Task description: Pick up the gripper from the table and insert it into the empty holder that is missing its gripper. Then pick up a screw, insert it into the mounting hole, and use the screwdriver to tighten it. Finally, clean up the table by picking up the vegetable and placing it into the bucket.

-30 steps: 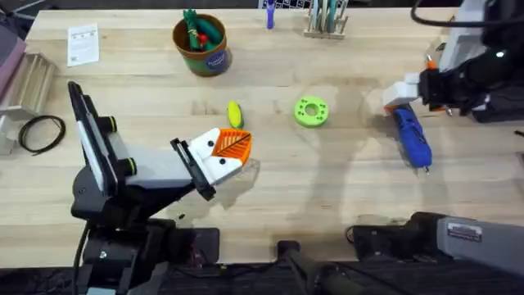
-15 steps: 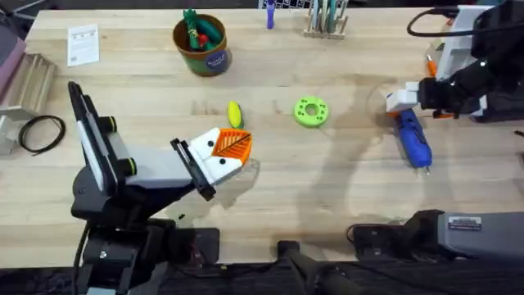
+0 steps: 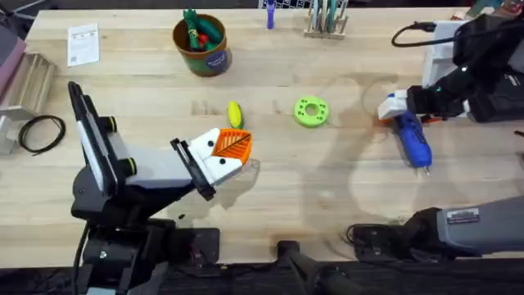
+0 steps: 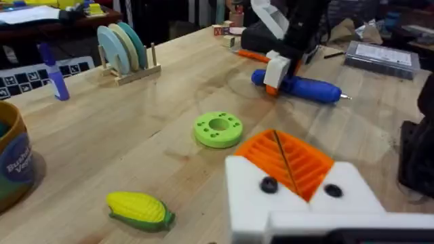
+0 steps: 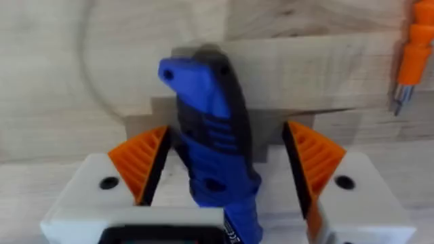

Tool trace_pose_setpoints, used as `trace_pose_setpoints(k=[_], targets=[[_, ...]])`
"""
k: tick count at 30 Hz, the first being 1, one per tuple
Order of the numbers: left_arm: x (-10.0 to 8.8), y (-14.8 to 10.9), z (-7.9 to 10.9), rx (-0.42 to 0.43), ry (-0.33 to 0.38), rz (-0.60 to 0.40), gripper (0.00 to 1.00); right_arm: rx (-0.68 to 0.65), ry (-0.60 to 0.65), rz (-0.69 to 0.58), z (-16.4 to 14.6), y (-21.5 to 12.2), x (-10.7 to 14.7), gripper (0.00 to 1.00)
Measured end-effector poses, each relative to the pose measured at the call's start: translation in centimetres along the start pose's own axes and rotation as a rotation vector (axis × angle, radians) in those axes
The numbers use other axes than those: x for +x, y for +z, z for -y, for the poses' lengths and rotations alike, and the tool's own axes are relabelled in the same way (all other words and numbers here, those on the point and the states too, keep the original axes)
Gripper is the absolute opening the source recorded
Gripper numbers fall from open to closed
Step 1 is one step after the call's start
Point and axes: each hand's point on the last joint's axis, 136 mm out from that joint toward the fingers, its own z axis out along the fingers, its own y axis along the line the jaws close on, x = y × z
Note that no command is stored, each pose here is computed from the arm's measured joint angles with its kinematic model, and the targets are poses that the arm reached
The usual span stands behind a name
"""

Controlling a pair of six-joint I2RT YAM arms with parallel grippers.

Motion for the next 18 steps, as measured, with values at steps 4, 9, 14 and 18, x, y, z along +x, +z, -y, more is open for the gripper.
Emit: trace_pose_setpoints(k=[4, 9, 14, 18], targets=[[0.00, 0.00, 0.00, 0.000, 0.000, 0.000, 0.006, -0.006, 0.001, 0.007, -0.06, 0.20, -0.30, 0.973], [-0.02, 0.00, 0.00, 0.000, 0.000, 0.000, 0.006, -0.004, -0.008, 0.011, -0.07, 0.20, -0.41, 0.562], [-0.01, 0.00, 0.00, 0.000, 0.000, 0.000, 0.006, 0.014, -0.013, 0.018, 0.24, 0.42, -0.73, 0.022], [-0.02, 0.00, 0.00, 0.000, 0.000, 0.000, 0.006, 0.017, -0.030, 0.013, -0.09, 0.41, -0.69, 0.023]])
